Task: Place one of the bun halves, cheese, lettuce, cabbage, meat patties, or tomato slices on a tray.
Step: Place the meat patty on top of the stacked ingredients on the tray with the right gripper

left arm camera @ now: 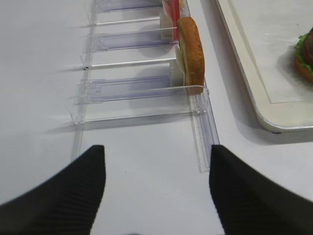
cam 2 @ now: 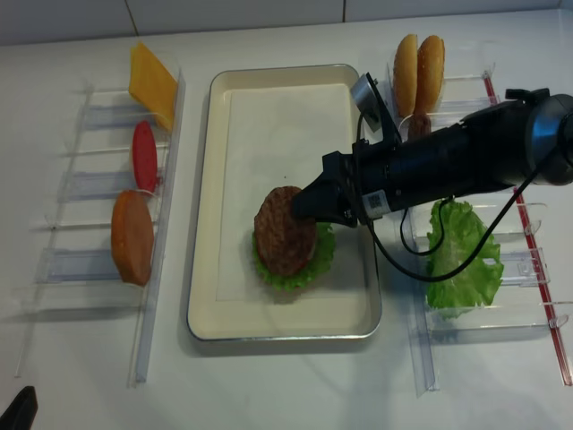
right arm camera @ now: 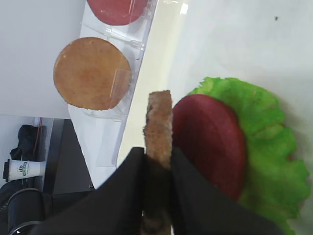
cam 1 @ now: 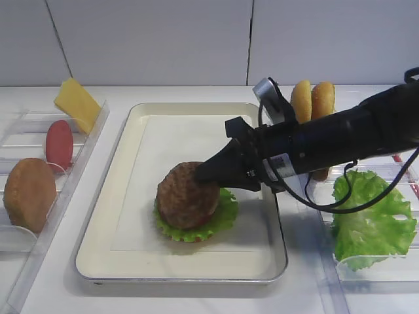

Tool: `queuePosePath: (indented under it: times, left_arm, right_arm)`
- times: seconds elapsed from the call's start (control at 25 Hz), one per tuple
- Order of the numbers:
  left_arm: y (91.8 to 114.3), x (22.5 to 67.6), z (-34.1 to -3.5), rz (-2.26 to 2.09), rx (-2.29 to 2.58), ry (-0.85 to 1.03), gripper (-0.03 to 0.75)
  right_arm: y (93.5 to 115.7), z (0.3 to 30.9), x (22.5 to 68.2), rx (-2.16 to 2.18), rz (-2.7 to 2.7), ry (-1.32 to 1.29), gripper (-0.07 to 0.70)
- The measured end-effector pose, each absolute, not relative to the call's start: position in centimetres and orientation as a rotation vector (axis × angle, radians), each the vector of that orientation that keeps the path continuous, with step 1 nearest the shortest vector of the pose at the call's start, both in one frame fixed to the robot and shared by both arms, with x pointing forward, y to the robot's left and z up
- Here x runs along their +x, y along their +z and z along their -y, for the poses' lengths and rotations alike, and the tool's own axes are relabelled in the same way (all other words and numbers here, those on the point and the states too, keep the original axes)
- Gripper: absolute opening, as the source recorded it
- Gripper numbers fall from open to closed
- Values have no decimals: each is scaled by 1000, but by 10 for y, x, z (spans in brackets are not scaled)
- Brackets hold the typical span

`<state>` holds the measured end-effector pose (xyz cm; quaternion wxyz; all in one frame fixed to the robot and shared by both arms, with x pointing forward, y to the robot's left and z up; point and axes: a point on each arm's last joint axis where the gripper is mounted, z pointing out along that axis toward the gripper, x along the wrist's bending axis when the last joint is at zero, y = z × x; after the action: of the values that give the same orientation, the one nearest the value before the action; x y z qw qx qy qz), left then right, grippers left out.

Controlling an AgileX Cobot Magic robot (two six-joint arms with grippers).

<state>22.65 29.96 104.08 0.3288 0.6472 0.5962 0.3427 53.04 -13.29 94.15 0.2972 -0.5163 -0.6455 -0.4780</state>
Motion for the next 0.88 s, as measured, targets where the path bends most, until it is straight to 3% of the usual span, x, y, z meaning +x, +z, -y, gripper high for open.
queuePosePath:
  times: [0.16,0.24,0.48,0.56,0.88]
  left_arm:
    - [1041,227,-300,-1560,1694,897,457]
    - [1041,227,-300,-1560,1694,897,457]
    - [1041,227,-300,-1560,1694,897,457]
    - [1041,227,-300,-1560,1694,897,457]
    - [1041,227,-300,-1560,1694,897,457]
  right_arm:
    - [941,133,530,-1355,1747,-1281,144]
    - [941,133,530,-1351,1756,-1283,185]
    - [940,133,531,-1355,1762,-1285,549]
    - [940,134,531,-1360,1774,-1287,627]
    - [949,139,532,-1395,1918,-1308,677]
